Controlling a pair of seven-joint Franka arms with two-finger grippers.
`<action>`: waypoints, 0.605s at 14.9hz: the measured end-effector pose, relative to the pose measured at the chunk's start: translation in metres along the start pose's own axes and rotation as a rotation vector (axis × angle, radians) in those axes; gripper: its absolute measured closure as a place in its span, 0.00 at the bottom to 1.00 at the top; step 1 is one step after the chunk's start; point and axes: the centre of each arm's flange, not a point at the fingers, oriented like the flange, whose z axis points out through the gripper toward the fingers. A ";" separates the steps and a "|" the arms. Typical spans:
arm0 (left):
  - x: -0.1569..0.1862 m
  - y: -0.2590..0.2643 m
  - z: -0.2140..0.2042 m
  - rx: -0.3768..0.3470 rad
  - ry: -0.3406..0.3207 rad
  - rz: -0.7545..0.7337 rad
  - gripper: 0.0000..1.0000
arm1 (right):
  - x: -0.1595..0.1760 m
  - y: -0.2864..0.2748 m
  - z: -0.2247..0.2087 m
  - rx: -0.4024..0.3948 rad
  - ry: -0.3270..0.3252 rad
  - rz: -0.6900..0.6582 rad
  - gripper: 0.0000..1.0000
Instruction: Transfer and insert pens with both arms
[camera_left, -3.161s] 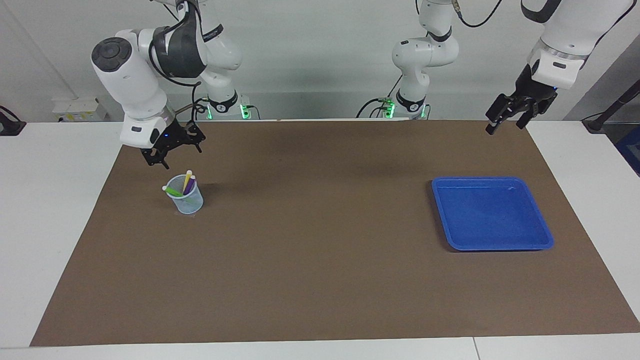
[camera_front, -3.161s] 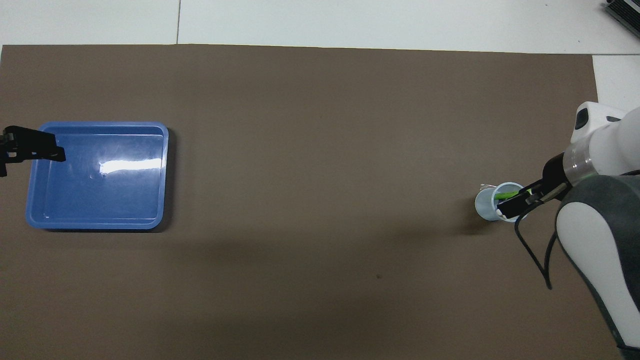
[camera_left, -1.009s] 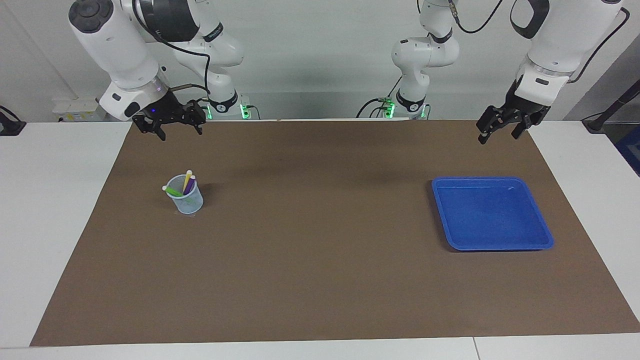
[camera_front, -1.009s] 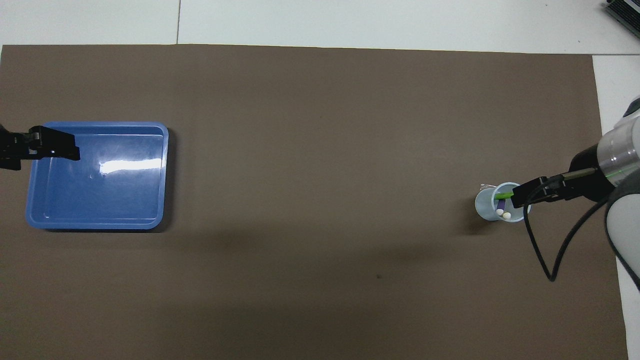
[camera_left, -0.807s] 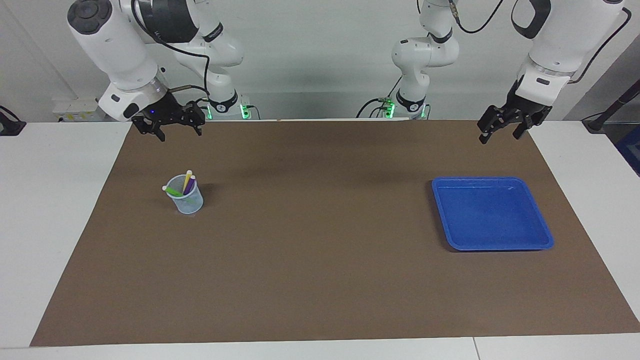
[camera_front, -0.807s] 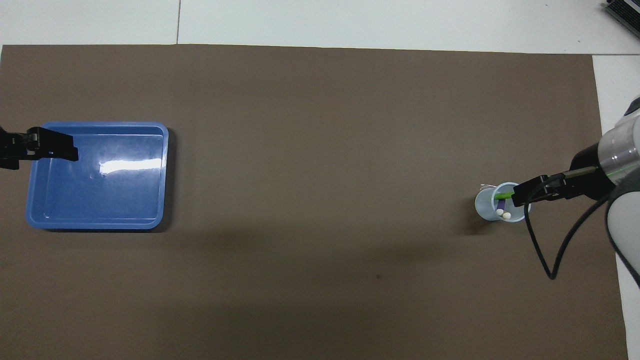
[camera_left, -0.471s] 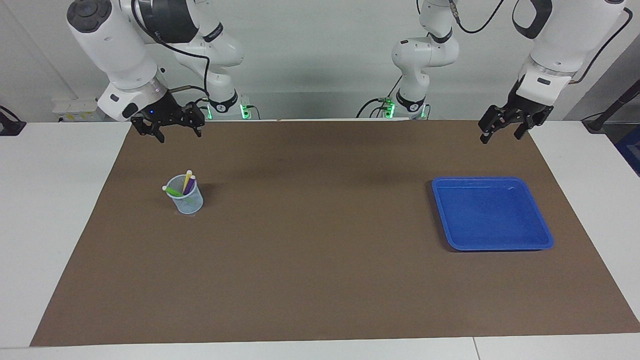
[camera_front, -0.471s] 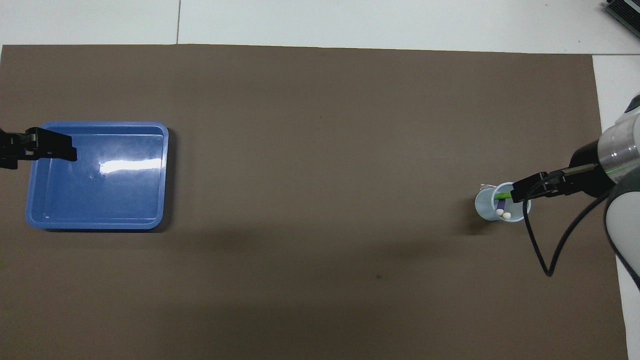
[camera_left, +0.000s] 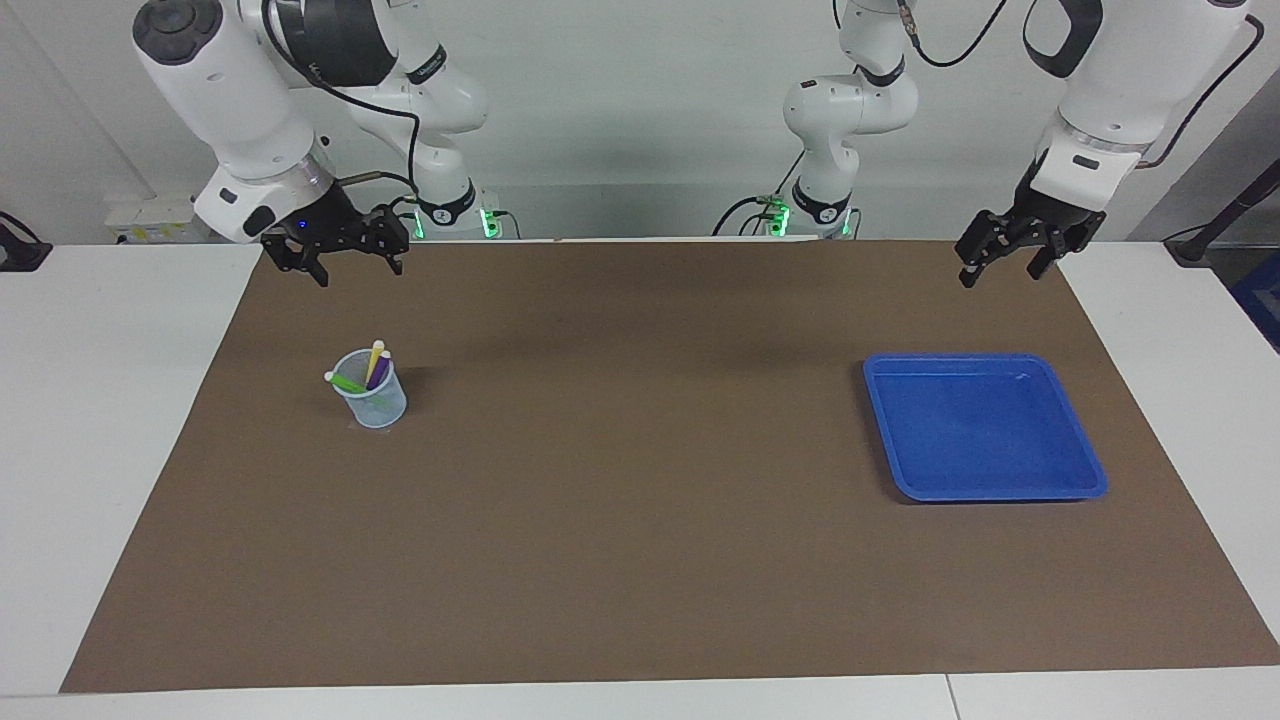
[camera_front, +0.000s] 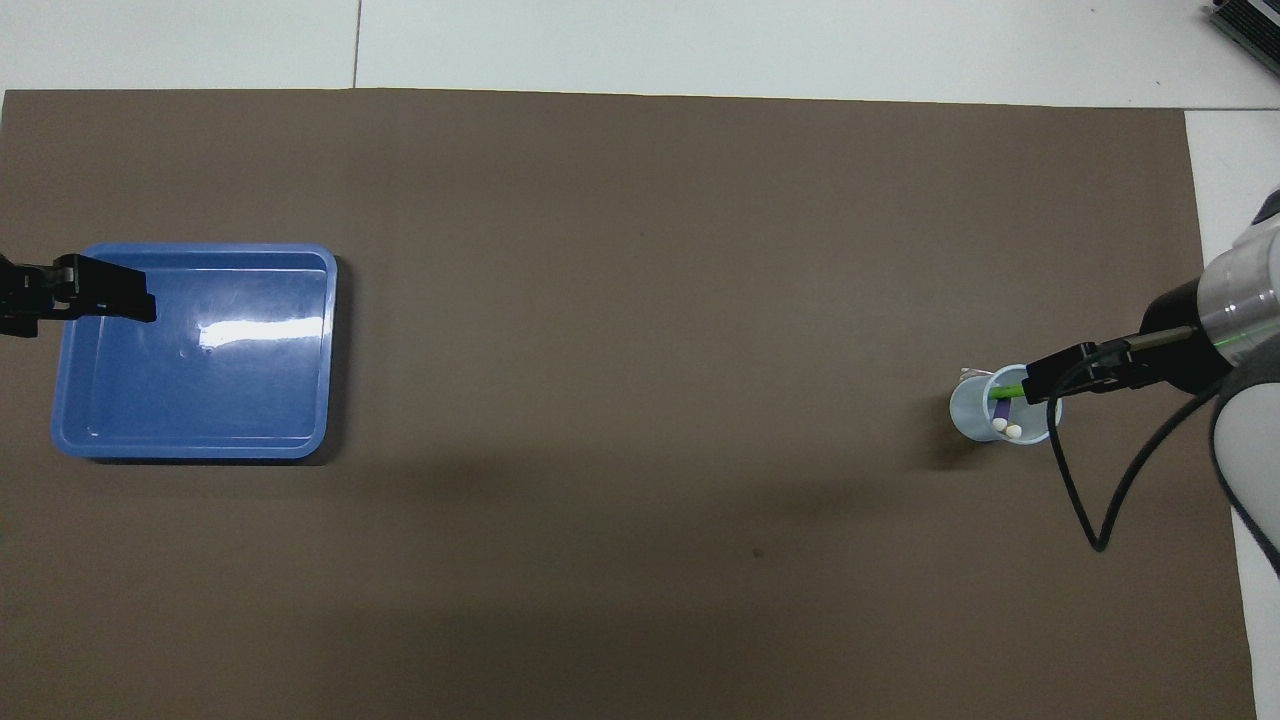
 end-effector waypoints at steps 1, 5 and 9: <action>0.000 0.000 0.000 -0.001 0.000 0.000 0.00 | 0.002 0.001 -0.002 -0.006 0.020 0.000 0.00; 0.000 0.000 0.000 -0.005 0.000 -0.001 0.00 | 0.004 0.000 -0.008 -0.011 0.047 -0.001 0.00; 0.000 0.000 0.000 -0.007 0.003 -0.001 0.00 | 0.002 -0.003 -0.014 -0.013 0.061 -0.007 0.00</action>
